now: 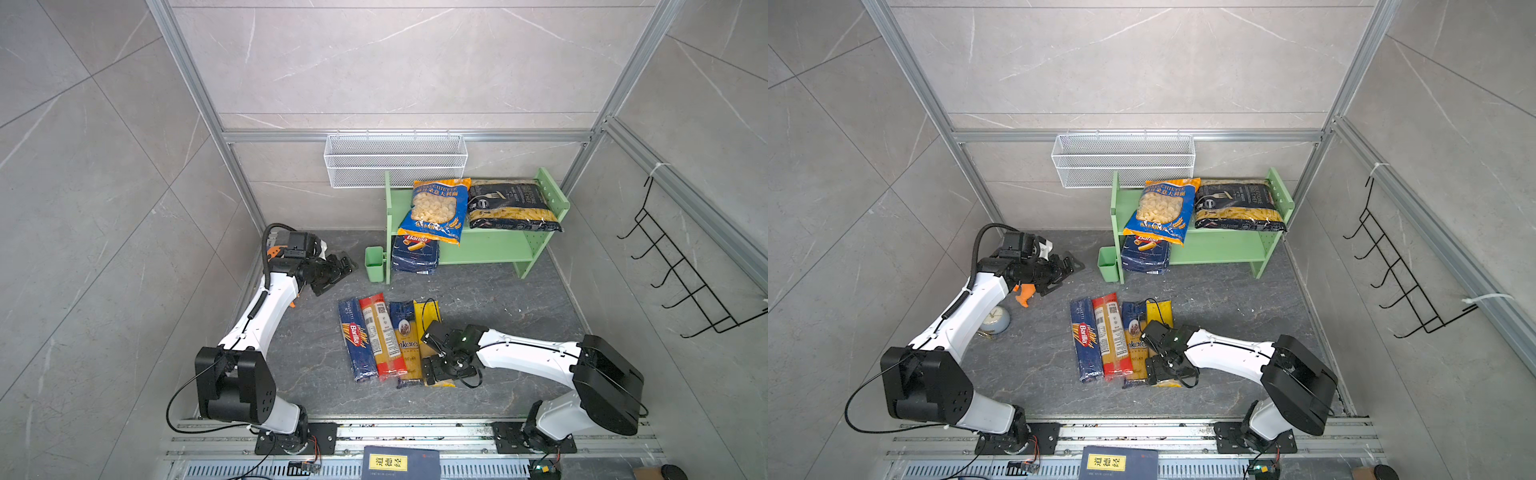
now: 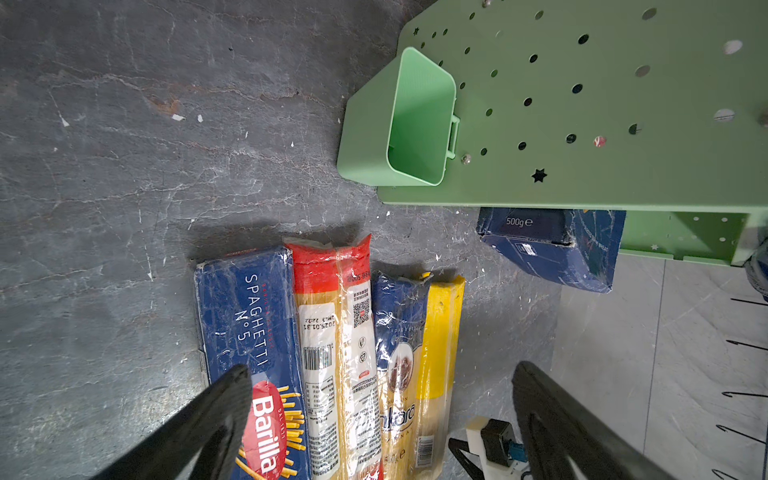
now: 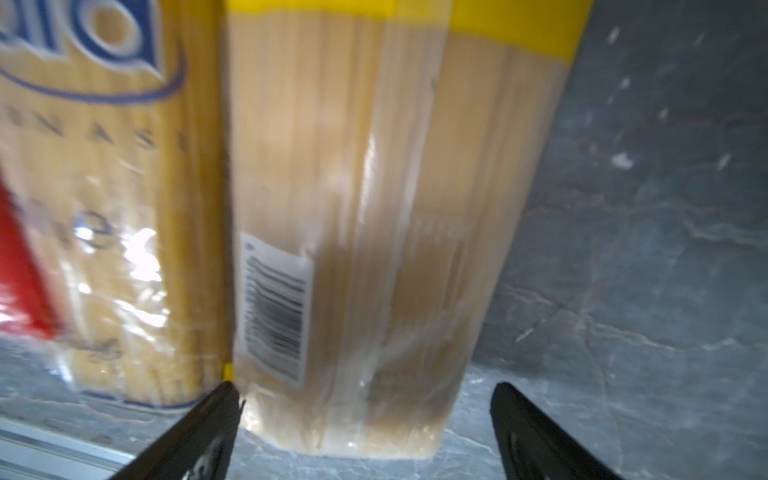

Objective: Place and organize the pasta boxes and bags onto the shelf
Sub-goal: 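Grasp the yellow-topped spaghetti packet with the right gripper and lift it upright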

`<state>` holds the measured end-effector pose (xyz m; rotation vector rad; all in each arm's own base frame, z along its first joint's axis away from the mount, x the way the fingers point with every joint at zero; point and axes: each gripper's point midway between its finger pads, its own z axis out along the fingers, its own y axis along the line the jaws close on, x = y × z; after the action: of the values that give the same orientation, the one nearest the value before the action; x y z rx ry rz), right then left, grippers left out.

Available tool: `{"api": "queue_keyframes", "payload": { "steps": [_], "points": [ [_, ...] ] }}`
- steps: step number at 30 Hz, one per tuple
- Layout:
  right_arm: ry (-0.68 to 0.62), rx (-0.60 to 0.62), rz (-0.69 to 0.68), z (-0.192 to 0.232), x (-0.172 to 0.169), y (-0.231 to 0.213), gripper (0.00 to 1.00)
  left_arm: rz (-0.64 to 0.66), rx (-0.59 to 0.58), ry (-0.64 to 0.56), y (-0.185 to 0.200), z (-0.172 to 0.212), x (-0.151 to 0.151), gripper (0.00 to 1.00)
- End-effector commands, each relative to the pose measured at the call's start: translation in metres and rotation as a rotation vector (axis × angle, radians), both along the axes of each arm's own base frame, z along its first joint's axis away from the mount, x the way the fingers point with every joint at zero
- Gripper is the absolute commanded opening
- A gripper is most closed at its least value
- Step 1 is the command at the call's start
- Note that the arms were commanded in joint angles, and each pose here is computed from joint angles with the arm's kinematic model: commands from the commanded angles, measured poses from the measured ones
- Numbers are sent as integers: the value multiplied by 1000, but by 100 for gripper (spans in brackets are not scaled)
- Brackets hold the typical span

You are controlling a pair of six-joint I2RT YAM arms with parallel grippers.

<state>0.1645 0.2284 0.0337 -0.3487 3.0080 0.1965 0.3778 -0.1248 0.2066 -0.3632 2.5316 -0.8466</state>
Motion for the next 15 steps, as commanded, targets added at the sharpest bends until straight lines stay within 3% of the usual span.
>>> {"api": "queue_keyframes", "payload": {
  "steps": [1, 6, 11, 13, 15],
  "points": [
    [-18, -28, -4, -7, 12, 8, 96, -27, 9, -52, -1, 15, 3, 99],
    [31, -57, -13, -30, 12, 15, 95, -35, 19, -63, 1, 17, 4, 100],
    [76, -141, -65, -49, -1, -9, 91, -37, 22, -63, 4, 17, 7, 100],
    [95, -174, -76, -55, -9, -20, 80, -42, 17, -61, 3, 16, 8, 100],
    [107, -198, -92, -58, -15, -30, 55, -43, 6, -62, 1, 15, 12, 100]
  ]
}}
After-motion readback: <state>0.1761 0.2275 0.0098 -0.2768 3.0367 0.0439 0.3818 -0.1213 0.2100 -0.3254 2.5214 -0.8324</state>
